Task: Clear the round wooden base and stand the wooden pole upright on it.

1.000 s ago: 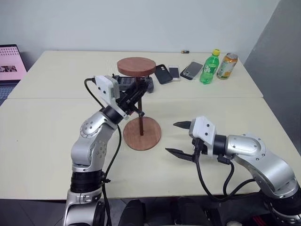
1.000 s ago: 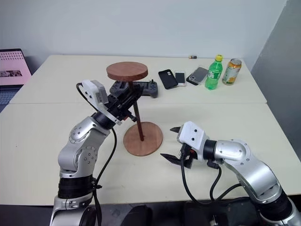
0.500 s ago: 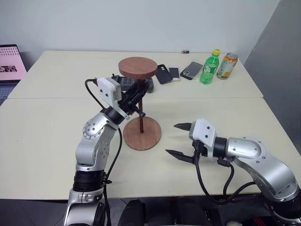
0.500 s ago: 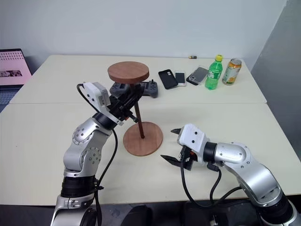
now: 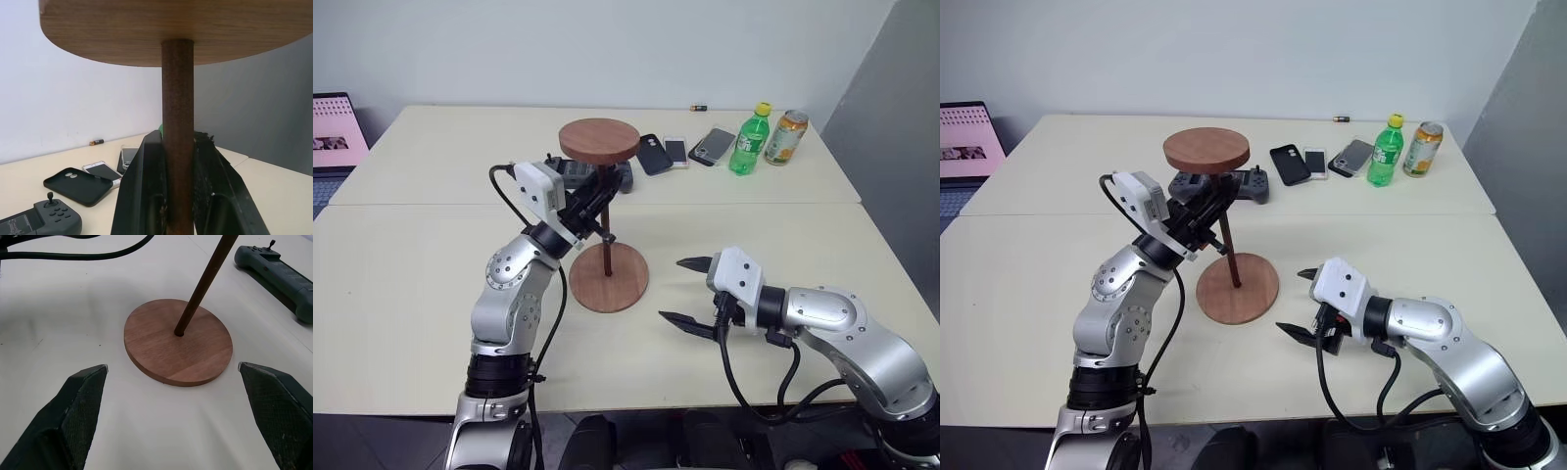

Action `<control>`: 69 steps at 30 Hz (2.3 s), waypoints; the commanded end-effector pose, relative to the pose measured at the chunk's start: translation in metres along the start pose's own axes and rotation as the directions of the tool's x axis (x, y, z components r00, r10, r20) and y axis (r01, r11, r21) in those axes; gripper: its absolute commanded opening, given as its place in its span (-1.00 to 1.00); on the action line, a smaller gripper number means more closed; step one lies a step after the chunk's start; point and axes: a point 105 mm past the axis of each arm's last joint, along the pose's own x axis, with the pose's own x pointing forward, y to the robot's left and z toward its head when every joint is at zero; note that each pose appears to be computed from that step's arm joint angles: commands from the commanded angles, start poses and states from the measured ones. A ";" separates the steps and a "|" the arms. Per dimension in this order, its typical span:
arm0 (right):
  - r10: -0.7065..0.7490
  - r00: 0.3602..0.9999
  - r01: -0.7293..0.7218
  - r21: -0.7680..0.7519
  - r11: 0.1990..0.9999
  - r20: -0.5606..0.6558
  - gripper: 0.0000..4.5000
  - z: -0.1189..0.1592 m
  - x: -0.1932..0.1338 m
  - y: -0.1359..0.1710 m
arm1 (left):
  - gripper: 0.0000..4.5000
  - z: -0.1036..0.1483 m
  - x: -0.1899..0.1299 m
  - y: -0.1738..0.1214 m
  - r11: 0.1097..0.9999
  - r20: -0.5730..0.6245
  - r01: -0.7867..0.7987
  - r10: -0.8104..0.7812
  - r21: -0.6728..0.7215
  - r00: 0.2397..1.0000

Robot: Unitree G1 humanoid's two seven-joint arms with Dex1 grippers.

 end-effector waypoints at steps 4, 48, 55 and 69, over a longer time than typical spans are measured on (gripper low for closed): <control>0.013 0.999 -0.011 -0.038 0.999 0.035 1.00 0.013 -0.002 0.005 | -0.88 0.007 0.002 -0.005 1.000 0.031 0.006 -0.007 0.019 0.999; -0.003 0.999 0.004 -0.026 1.000 0.037 1.00 0.011 0.003 0.004 | -0.88 -0.070 -0.060 0.025 0.978 -0.330 -0.176 0.203 0.108 0.922; -0.005 0.999 0.006 -0.027 1.000 0.039 1.00 0.012 0.003 0.004 | -0.88 -0.070 -0.064 0.026 0.974 -0.329 -0.199 0.223 0.104 0.918; -0.007 0.999 0.009 -0.042 0.999 0.049 1.00 0.013 0.006 0.002 | -0.88 -0.062 -0.062 0.026 0.978 -0.319 -0.175 0.203 0.114 0.926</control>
